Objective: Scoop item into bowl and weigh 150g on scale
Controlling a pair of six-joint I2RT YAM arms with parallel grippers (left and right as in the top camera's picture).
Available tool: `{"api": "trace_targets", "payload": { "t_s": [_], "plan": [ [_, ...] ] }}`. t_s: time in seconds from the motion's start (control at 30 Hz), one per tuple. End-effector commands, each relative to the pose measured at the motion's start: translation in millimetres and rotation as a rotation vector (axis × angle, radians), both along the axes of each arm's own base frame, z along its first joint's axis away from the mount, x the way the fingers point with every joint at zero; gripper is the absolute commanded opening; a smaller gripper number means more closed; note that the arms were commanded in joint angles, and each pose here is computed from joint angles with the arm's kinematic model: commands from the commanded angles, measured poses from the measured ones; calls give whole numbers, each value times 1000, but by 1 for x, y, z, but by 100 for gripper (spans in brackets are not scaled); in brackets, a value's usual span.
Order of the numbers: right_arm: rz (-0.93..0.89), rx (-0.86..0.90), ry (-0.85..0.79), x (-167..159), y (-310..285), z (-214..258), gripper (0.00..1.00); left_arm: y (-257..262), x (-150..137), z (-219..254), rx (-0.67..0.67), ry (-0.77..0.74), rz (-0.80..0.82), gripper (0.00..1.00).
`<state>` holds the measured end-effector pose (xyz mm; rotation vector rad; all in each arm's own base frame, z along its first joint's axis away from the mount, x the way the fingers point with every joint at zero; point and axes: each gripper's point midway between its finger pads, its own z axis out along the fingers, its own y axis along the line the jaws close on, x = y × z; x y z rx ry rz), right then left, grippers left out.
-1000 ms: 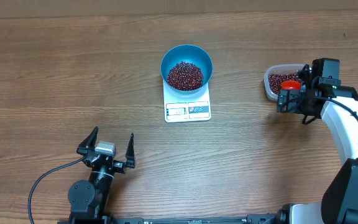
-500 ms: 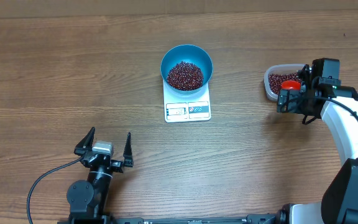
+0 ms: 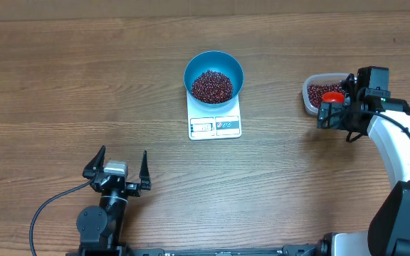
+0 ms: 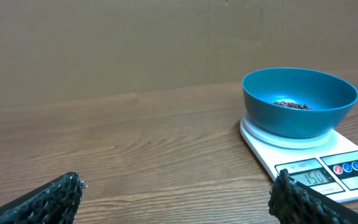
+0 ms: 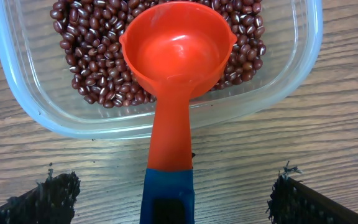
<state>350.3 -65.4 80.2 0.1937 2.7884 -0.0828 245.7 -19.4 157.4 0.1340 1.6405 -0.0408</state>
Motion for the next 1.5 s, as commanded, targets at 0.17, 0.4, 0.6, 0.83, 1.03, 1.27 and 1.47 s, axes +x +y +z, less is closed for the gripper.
{"api": "trace_targets", "payload": {
  "t_s": [0.17,0.4,0.6,0.83,1.03,1.27,1.47],
  "plan": [
    [6,-9,5,0,0,-2,100,1,0,0,0,-6,11,100],
    [6,-9,5,0,0,-2,100,22,0,0,-177,3,148,99],
    [6,-9,5,0,0,-2,100,27,0,0,-207,0,179,100],
    [6,-9,5,0,0,-2,100,27,0,0,-207,0,178,99],
    [6,-9,5,0,0,-2,100,27,0,0,-207,0,178,100],
    [6,-9,5,0,0,-2,100,27,0,0,-207,0,178,100],
    [6,-9,5,0,0,-2,100,27,0,0,-207,0,178,100]
  ]
}}
